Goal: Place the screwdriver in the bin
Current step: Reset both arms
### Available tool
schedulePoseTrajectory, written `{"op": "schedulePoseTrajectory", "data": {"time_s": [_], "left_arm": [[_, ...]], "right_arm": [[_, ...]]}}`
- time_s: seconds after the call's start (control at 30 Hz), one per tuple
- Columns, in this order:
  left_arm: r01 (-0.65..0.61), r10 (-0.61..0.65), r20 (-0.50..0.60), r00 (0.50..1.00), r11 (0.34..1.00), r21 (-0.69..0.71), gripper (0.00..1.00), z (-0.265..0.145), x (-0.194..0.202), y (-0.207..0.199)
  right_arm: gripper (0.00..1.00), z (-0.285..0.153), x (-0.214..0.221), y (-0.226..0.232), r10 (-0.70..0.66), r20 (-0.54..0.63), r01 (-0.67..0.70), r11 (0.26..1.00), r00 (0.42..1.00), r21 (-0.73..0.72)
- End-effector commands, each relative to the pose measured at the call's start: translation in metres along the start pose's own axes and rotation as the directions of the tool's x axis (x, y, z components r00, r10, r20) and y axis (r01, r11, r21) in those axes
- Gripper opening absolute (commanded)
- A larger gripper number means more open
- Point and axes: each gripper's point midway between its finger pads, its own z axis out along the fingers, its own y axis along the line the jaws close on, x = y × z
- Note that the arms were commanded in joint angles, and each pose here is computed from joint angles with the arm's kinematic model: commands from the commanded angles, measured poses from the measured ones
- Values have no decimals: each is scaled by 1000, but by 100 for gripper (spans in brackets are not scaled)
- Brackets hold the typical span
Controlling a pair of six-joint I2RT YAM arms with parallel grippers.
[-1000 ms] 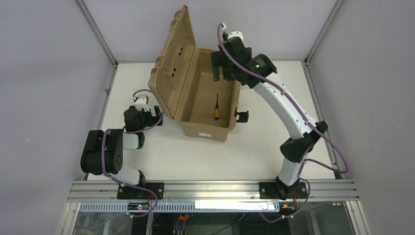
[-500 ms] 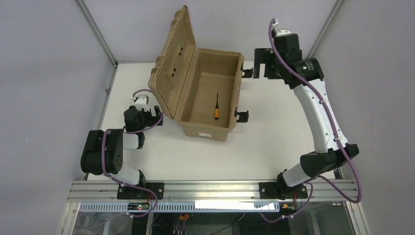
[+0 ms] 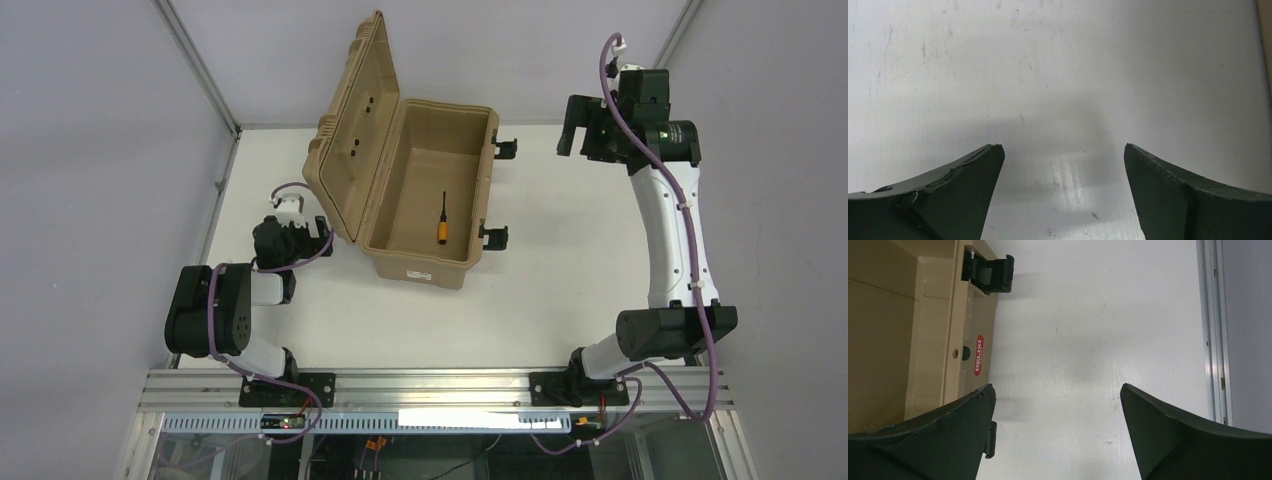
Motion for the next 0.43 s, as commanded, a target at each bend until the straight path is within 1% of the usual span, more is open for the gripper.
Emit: {"op": "schedulePoseTrajectory", "data": {"time_s": [0.0, 0.17, 0.4], "left_arm": [[-22, 22, 66, 998, 1000, 6, 99, -1, -18, 2], [-23, 22, 65, 998, 1000, 8, 99, -1, -18, 1], [-21, 21, 65, 998, 1000, 6, 99, -1, -18, 2]], "right_arm": [[99, 8, -2, 5, -10, 0, 10, 1000, 1000, -28], [99, 12, -7, -4, 17, 36, -18, 999, 999, 28], [99, 16, -4, -4, -1, 31, 1, 1000, 1000, 28]]}}
